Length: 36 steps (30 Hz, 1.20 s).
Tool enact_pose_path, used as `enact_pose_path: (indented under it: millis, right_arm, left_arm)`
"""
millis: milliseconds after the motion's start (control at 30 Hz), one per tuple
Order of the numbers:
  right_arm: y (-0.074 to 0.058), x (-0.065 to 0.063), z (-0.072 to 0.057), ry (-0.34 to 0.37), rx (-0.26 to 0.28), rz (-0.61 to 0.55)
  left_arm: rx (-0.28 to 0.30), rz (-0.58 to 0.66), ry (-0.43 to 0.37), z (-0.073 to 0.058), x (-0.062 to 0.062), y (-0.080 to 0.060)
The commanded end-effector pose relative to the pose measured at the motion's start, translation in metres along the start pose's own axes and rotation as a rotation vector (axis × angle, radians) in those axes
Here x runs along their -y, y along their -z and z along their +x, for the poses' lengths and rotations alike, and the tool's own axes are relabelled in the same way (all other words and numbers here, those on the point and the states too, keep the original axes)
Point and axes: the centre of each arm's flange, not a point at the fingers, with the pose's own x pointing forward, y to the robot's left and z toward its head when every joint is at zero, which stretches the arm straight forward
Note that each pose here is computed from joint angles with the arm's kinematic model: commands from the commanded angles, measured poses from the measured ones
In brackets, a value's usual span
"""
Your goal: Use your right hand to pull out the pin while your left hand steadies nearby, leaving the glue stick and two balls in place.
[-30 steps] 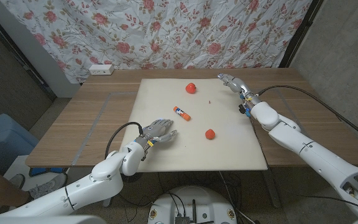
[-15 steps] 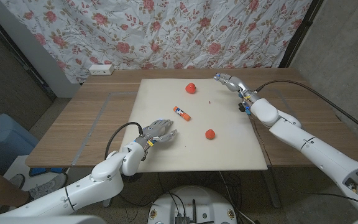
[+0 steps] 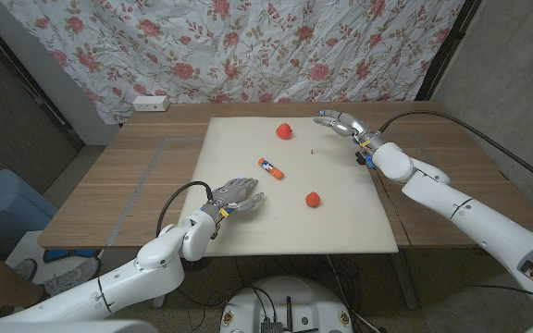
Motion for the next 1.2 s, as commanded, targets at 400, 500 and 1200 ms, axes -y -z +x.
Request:
enact_pose_path:
  millis: [400,500,1200]
  right_arm:
    - [-0.012,0.005,0.005,-0.055,-0.031,-0.189]
    - [-0.014,0.003,0.007,-0.074,-0.031,-0.214]
    - [-0.025,-0.001,0.025,-0.225,-0.093,-0.371]
  left_arm:
    - [-0.001,0.011,0.02,-0.001,-0.002,0.002]
    - [-0.002,0.014,0.022,-0.002,-0.003,0.002]
    - [-0.005,0.008,0.042,0.001,-0.002,0.005]
